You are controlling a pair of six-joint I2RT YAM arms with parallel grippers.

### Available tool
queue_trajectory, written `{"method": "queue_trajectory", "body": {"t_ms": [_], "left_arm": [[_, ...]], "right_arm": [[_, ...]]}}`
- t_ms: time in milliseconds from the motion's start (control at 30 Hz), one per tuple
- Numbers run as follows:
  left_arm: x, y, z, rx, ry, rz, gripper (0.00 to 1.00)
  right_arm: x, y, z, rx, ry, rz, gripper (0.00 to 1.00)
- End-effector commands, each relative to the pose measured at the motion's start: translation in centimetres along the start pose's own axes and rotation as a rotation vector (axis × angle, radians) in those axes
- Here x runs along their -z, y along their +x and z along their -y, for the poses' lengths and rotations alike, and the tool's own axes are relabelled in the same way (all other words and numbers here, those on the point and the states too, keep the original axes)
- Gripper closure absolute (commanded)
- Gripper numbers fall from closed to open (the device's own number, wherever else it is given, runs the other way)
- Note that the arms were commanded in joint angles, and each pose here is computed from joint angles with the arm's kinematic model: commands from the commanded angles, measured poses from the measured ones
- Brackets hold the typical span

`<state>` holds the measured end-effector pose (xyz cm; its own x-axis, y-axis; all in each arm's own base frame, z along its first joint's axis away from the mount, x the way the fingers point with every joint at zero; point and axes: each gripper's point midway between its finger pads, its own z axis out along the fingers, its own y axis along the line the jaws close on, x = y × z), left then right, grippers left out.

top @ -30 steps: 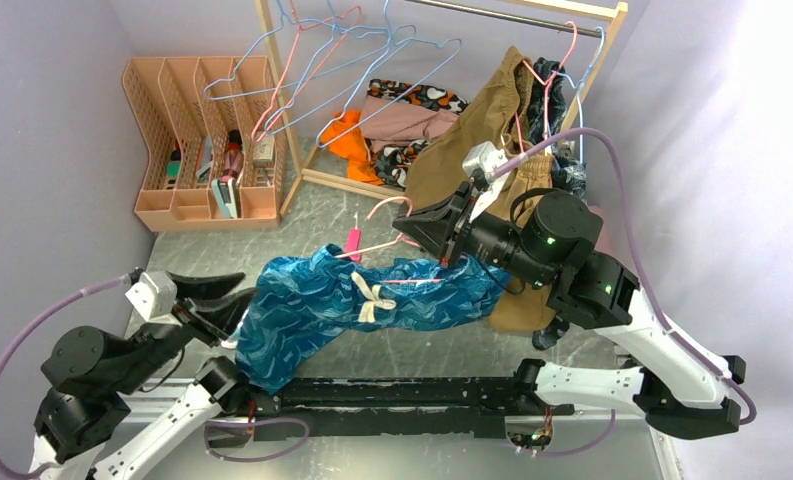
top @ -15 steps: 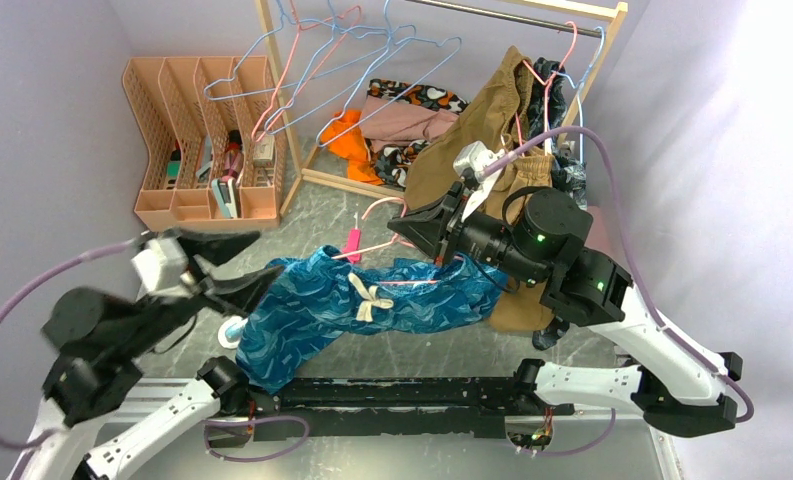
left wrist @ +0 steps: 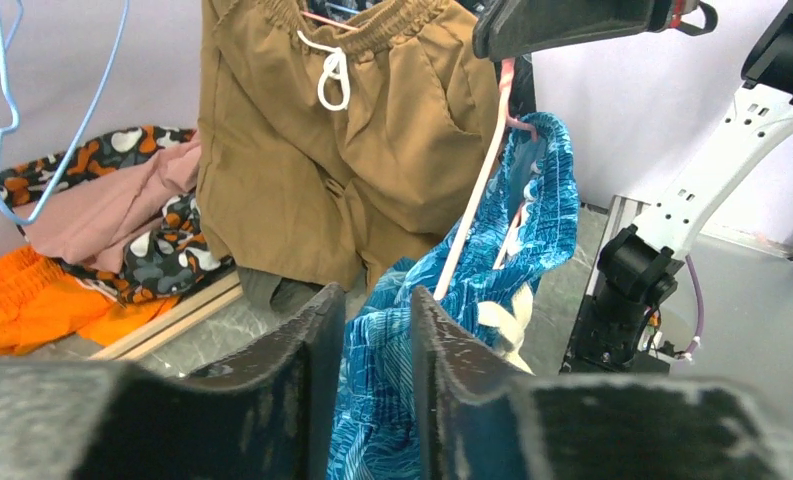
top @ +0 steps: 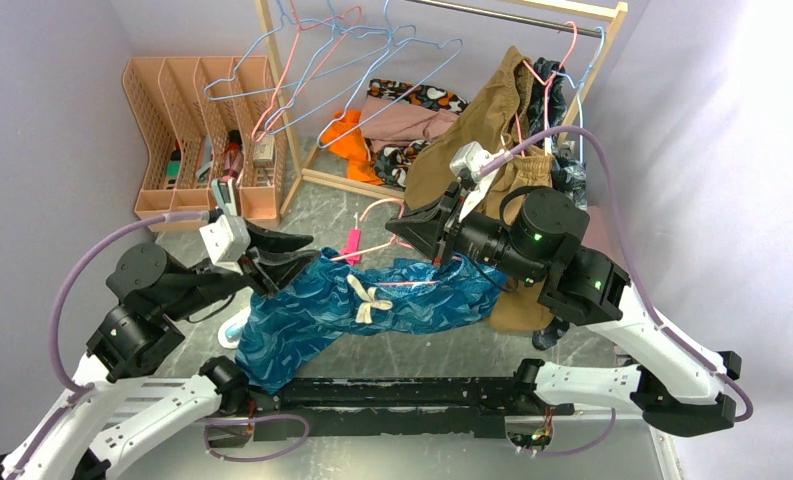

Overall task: Place the shorts on the hanger
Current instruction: Hang the shorts on the hanger.

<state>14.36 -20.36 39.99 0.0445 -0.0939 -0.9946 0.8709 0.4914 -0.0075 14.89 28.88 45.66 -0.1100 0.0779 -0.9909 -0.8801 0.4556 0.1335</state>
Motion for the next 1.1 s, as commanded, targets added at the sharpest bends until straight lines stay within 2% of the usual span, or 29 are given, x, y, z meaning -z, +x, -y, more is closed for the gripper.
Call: {"method": "queue_trajectory", "body": {"t_ms": [0, 67, 133, 200, 300, 400, 500, 700, 867, 1067], "left_arm": [[0.1, -1.3, 0.9, -0.028, 0.054, 0.070, 0.68], [0.1, -1.2, 1.2, -0.022, 0.068, 0.070, 0.67], [0.0, -0.9, 1.2, -0.012, 0.069, 0.061, 0.52], [-0.1, -0.4, 1.2, -0.003, 0.069, 0.046, 0.43], [-0.2, 0.4, 1.0, 0.007, 0.066, 0.019, 0.40], [-0.3, 1.1, 0.9, 0.016, 0.059, 0.000, 0.44], [-0.3, 1.3, 1.1, 0.020, 0.070, 0.001, 0.54], [-0.1, 0.7, 1.4, 0.036, 0.080, 0.031, 0.87], [0.3, -0.4, 1.5, 0.036, 0.071, 0.073, 0.93], [1.2, -1.8, 1.8, 0.029, 0.066, 0.123, 0.93]], "right_arm": [[0.3, -2.0, -0.3, -0.004, -0.011, 0.079, 1.00], [0.3, -2.0, -0.3, -0.003, -0.012, 0.080, 1.00], [0.3, -2.0, -0.3, -0.004, -0.012, 0.080, 1.00], [0.2, -1.9, -0.4, -0.004, -0.014, 0.079, 1.00], [0.2, -2.0, -0.4, -0.005, -0.016, 0.081, 1.00], [0.2, -1.9, -0.4, -0.006, -0.015, 0.077, 1.00], [0.1, -1.8, -0.4, -0.007, -0.015, 0.075, 1.00], [0.1, -1.6, -0.3, -0.010, -0.014, 0.073, 1.00], [0.1, -1.5, -0.1, -0.009, -0.002, 0.072, 1.00], [0.4, -1.7, 0.5, -0.009, 0.036, 0.081, 1.00]]}}
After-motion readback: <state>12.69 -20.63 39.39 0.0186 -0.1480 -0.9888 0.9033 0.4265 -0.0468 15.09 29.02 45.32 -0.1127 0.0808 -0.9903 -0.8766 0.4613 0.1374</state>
